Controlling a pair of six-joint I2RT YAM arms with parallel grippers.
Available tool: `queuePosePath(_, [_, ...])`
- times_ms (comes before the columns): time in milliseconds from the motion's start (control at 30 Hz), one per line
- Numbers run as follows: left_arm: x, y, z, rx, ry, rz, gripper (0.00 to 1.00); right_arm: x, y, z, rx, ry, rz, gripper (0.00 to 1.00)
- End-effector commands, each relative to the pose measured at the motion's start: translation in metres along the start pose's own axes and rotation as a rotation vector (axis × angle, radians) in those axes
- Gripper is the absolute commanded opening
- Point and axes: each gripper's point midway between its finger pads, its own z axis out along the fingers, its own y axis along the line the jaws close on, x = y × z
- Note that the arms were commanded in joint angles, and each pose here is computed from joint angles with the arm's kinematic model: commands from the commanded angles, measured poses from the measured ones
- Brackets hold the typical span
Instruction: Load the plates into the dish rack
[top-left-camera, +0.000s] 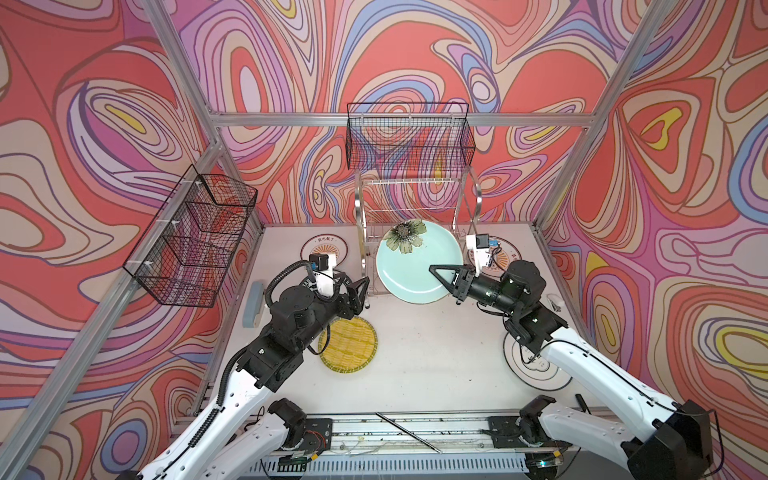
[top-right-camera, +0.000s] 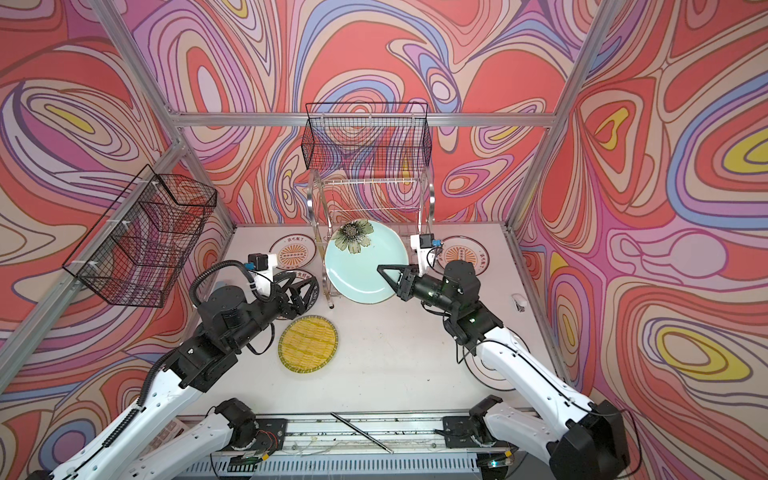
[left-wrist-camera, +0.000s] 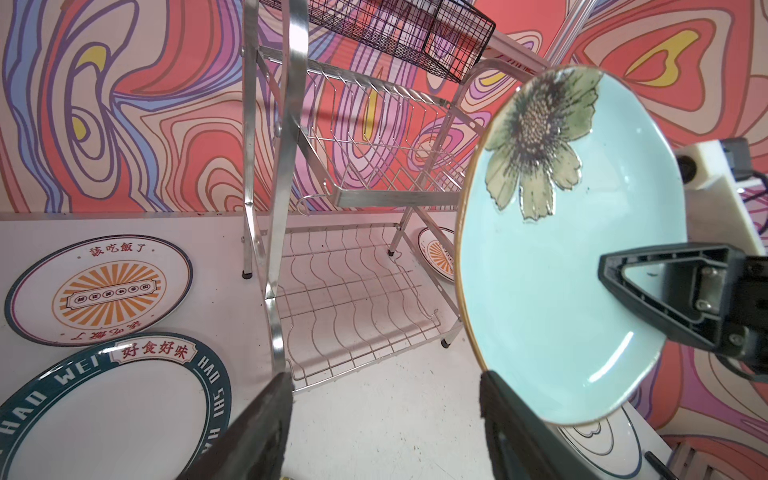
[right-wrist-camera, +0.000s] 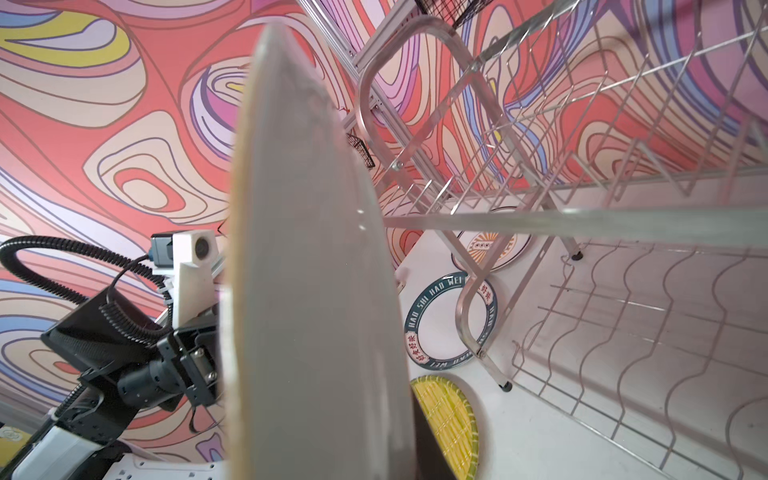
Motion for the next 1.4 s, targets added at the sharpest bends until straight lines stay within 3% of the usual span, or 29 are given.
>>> queuePosePath(0, [-0.008,-0.016,-0.008,0.069,0.014,0.031,0.74,-0.063,0.037,-0.005,-0.061,-0.199,-0.141,0.00])
queuePosePath(600, [0.000,-0.037,-0.006,0.181,0.092,0.025,0.73,-0.156,0.045,-0.008,0.184,-0.383,-0.323,0.00])
queuePosePath(1000, [0.001,-0.030,-0.013,0.144,0.076,0.021,0.74,-0.204,0.017,-0.004,0.450,-0.474,-0.452,0.00])
queuePosePath(1367, [0.013,-0.023,0.005,0.124,0.096,0.001,0.73,-0.230,-0.005,-0.008,0.664,-0.500,-0.527,0.00])
